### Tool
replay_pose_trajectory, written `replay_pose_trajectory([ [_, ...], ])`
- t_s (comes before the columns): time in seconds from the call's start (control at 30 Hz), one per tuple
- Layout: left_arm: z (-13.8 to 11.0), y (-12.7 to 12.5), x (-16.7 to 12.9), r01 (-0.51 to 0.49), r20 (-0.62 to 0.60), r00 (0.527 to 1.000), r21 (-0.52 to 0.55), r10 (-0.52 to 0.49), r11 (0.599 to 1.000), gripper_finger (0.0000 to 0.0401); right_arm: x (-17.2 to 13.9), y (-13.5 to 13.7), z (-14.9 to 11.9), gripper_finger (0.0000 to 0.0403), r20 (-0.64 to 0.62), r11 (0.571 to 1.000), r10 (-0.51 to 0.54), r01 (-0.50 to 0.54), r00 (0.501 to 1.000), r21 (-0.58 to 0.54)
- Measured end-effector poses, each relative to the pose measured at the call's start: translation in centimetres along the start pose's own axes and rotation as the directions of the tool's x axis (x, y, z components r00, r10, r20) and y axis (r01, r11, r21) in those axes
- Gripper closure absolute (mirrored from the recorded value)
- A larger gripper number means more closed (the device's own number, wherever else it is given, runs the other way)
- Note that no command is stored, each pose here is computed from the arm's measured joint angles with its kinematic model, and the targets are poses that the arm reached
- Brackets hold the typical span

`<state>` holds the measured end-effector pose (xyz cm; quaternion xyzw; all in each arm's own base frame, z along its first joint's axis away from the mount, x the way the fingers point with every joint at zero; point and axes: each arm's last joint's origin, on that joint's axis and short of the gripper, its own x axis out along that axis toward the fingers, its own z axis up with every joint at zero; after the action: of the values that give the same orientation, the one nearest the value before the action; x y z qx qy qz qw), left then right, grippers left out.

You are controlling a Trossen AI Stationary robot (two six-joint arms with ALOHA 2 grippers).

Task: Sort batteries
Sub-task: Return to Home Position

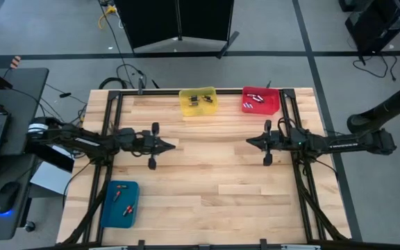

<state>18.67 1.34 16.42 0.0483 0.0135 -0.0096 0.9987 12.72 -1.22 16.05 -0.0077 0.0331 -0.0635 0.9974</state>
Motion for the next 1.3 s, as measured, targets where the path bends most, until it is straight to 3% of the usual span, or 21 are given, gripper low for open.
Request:
replay_pose_trajectory([
  [0.23,0.0,-0.2,-1.8,0.005,-0.057,0.998,-0.017,-0.006,1.0,0.0395,-0.1,0.0,-0.1,0.0398,-0.012,1.0,-0.005,0.005,1.0,0.009],
  [0.47,-0.1,-0.5,-4.2,-0.003,0.027,1.0,0.003,0.003,1.0,0.0395,-0.3,-0.1,0.1,0.0398,0.004,1.0,-0.012,0.012,1.0,-0.009],
  [0.8,-0.1,-0.7,-6.6,0.015,-0.015,1.0,-0.026,-0.016,1.0,0.0396,-1.2,-0.3,-0.3,0.0398,-0.028,1.0,-0.021,0.022,0.999,0.017],
  [0.97,0.1,-0.4,-7.9,-0.089,0.015,0.996,-0.014,0.09,0.996,0.0394,-2.0,-0.5,-0.3,0.0398,-0.017,0.999,-0.041,0.041,0.999,0.019],
  [1.3,0.0,0.0,-9.1,-0.183,0.012,0.983,-0.023,0.183,0.983,0.0392,-3.1,-0.6,0.4,0.0398,0.081,0.999,-0.015,0.018,0.997,-0.038],
])
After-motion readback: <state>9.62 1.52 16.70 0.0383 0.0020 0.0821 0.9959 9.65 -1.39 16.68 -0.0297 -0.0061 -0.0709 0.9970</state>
